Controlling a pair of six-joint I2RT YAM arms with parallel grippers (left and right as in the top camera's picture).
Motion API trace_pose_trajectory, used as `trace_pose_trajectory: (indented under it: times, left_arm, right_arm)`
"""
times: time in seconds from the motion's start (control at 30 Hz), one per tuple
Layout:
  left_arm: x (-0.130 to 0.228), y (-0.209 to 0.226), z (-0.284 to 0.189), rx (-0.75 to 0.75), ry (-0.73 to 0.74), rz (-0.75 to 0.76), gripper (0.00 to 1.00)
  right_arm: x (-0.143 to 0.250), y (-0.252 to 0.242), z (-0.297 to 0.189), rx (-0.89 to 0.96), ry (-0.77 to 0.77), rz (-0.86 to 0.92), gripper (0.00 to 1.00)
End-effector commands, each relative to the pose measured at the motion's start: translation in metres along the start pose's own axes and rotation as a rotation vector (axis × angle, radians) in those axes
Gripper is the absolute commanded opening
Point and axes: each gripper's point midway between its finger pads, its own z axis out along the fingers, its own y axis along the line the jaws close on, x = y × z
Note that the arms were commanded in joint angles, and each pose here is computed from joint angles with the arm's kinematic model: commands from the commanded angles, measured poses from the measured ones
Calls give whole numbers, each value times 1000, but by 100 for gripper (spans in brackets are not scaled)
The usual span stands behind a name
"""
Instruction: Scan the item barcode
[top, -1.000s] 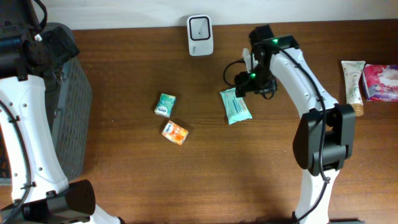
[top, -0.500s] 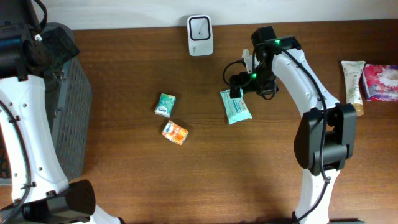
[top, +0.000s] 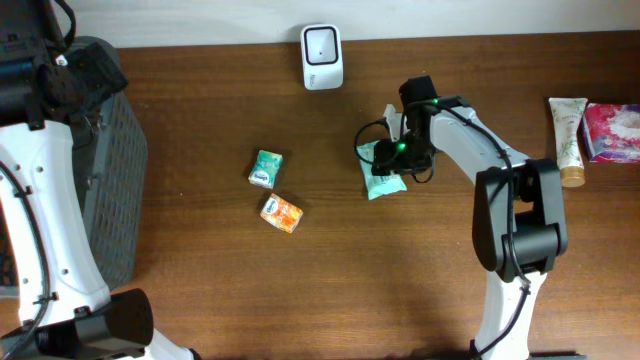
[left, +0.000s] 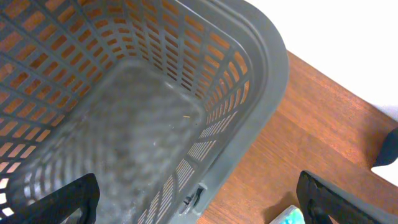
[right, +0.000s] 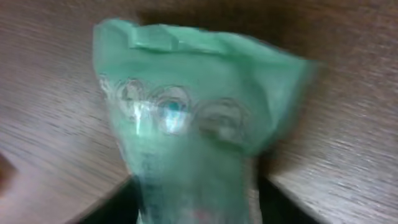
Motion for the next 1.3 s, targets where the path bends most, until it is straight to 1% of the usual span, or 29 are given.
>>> trace_pose_trajectory:
  times: [0.0, 0.03, 0.07, 0.1, 0.17, 0.3, 0.37, 0.4, 0.43, 0.5, 0.57, 0.7, 0.77, 0.83, 0.9, 1.03, 1.2, 1.27]
  left_arm:
    - [-5, 3, -9, 1, -28, -15, 99]
    - [-5, 3, -9, 1, -28, -15, 99]
    - [-5, 3, -9, 1, -28, -15, 99]
    - [-5, 3, -9, 1, -28, -15, 99]
    - [-5, 3, -9, 1, -28, -15, 99]
    - [-5, 3, -9, 1, -28, -15, 99]
    - [-5, 3, -9, 1, -28, -15, 99]
    - [-5, 3, -9, 1, -28, -15, 99]
    - [-5, 3, -9, 1, -28, -15, 99]
    - [-5, 3, -9, 1, -28, -15, 99]
    - [-5, 3, -9, 1, -28, -15, 99]
    - [-5, 3, -9, 1, -28, -15, 99]
    - [-5, 3, -9, 1, -28, -15, 99]
    - [-5, 3, -9, 1, -28, -15, 99]
    - [-5, 3, -9, 1, -28, -15, 99]
    - [-5, 3, -9, 1, -28, -15, 99]
    - [-5, 3, -9, 1, -28, -15, 99]
    - [-5, 3, -9, 1, -28, -15, 99]
  right_arm:
    - [-2, 9, 0, -71, -14, 8, 23]
    - [-5, 18, -2, -124, -24, 4, 7]
    - [-11, 25, -6, -155, -38, 34, 4]
    - [-24, 28, -16, -161, -69, 82, 4]
    - [-55, 39, -40, -182, -155, 106, 4]
    - [-141, 71, -102, -295, -456, 192, 4]
    - [-171, 96, -123, -390, -587, 202, 4]
    - [-179, 106, -128, -415, -626, 188, 4]
    - [-195, 126, -139, -471, -711, 158, 4]
    - [-212, 141, -147, -502, -807, 166, 4]
    - [-221, 145, -143, -500, -842, 183, 4]
    - [-237, 140, -93, -464, -881, 232, 4]
    - [-246, 137, -71, -511, -901, 277, 4]
    - [-253, 134, -62, -522, -925, 277, 4]
    - [-259, 127, -60, -494, -947, 296, 4]
    - [-267, 122, -71, -468, -991, 317, 4]
    - [-279, 134, -102, -491, -1028, 300, 4]
    - [-280, 134, -105, -520, -1022, 349, 4]
